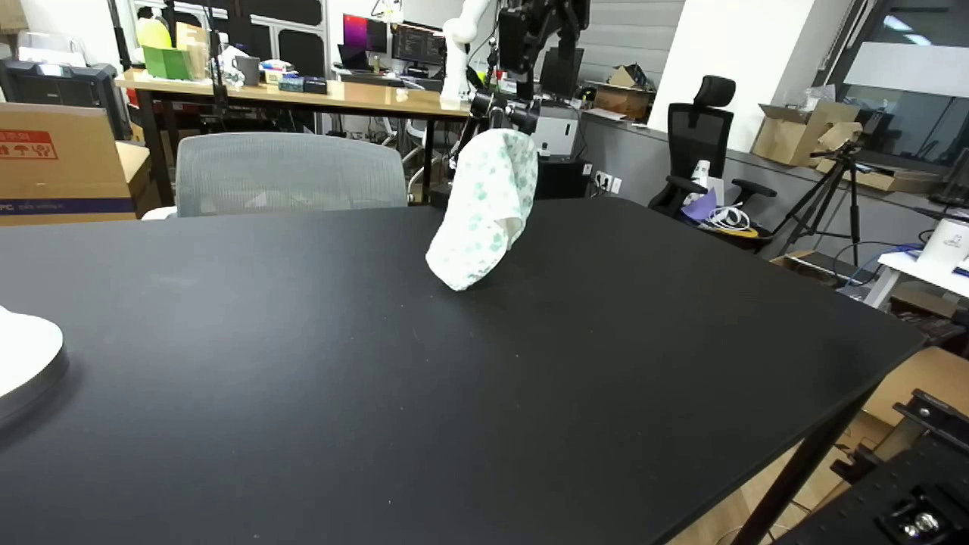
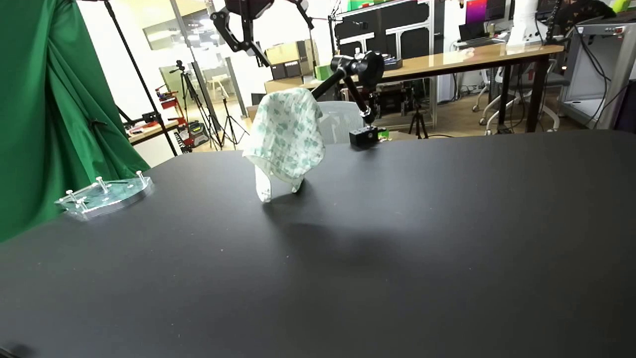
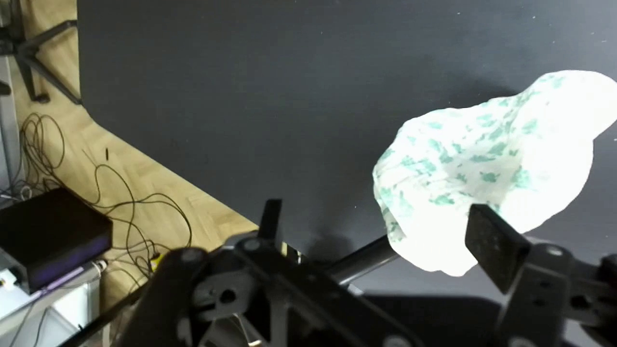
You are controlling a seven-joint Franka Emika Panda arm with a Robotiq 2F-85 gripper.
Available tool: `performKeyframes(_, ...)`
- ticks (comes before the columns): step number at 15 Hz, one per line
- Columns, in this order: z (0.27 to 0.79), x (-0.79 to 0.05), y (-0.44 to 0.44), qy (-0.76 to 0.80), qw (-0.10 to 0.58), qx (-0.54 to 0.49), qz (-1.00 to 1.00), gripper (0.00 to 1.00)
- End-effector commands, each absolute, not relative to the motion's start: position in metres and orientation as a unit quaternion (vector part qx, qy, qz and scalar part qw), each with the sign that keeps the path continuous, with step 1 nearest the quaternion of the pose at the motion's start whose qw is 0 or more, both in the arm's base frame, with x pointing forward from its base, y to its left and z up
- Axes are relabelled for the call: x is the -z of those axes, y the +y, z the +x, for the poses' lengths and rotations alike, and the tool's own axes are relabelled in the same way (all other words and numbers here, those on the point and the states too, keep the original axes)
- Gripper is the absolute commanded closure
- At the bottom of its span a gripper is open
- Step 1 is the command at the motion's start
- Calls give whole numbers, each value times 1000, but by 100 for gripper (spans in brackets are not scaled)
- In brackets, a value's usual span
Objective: Hang the white cloth on the black stand
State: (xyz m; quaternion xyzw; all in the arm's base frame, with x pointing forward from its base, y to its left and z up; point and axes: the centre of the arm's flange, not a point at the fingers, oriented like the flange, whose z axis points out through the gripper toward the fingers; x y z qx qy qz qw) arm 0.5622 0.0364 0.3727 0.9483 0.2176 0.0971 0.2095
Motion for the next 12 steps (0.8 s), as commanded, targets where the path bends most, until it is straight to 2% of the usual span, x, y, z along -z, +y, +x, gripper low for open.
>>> performKeyframes(1,531,-384,45,300,230,-134,916,0)
performKeyframes(3,522,-392,51,328,215,-150,907,0)
performKeyframes(7,507,-404,54,364,112,-137,914,0)
performKeyframes(12,494,-395,54,393,-13,-71,917,0)
